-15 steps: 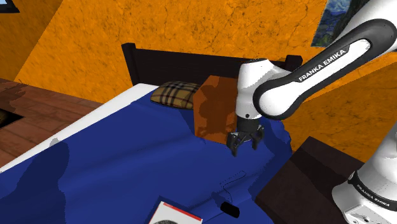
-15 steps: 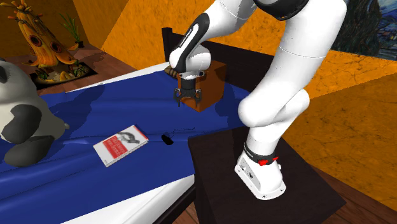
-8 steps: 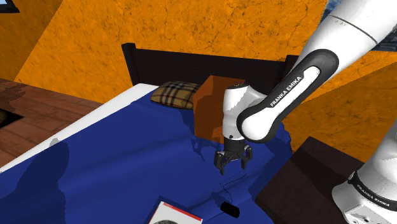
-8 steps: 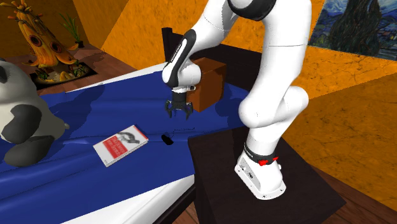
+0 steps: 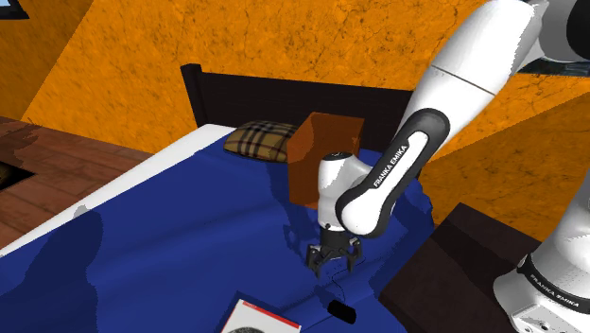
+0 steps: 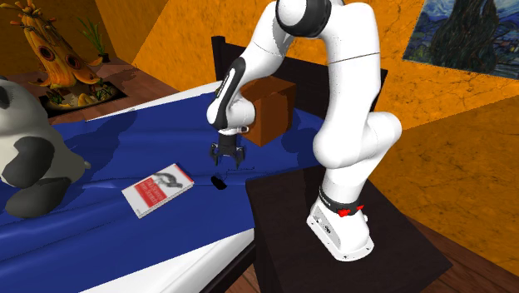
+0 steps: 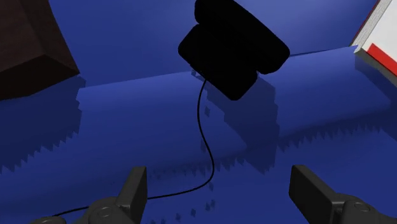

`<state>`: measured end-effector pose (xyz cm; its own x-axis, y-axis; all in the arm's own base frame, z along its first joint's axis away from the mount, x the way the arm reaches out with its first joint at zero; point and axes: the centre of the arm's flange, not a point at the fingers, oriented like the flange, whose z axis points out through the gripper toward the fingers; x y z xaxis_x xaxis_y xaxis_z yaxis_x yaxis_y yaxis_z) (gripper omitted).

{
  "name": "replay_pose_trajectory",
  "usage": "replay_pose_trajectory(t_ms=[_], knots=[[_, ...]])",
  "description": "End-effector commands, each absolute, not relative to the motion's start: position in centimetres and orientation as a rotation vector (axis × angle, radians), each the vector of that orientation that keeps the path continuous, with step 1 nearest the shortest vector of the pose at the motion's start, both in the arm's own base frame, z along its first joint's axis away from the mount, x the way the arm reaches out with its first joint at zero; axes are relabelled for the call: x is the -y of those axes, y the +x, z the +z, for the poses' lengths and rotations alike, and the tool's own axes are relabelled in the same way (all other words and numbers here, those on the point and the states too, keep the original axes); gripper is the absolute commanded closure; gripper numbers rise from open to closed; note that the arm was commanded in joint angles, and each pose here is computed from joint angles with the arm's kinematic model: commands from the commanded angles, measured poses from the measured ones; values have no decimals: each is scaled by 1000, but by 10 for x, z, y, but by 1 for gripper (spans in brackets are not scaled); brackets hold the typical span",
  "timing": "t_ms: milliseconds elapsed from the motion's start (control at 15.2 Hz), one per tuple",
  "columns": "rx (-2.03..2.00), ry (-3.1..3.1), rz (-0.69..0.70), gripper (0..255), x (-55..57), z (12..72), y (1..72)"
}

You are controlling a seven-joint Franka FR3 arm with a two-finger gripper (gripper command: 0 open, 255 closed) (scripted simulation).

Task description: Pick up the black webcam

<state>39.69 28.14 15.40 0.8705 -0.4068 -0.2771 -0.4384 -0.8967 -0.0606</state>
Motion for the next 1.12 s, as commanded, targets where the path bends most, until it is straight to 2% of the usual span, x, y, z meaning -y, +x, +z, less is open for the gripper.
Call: replay_pose_trajectory(t_ms=[0,264,330,1056], knots=[[-663,-2919,393,0,-281,143,396],[-663,-2919,393,0,-281,129,396],[-663,-2919,392,255,-281,129,396],[-663,-2919,393,255,-281,140,396]])
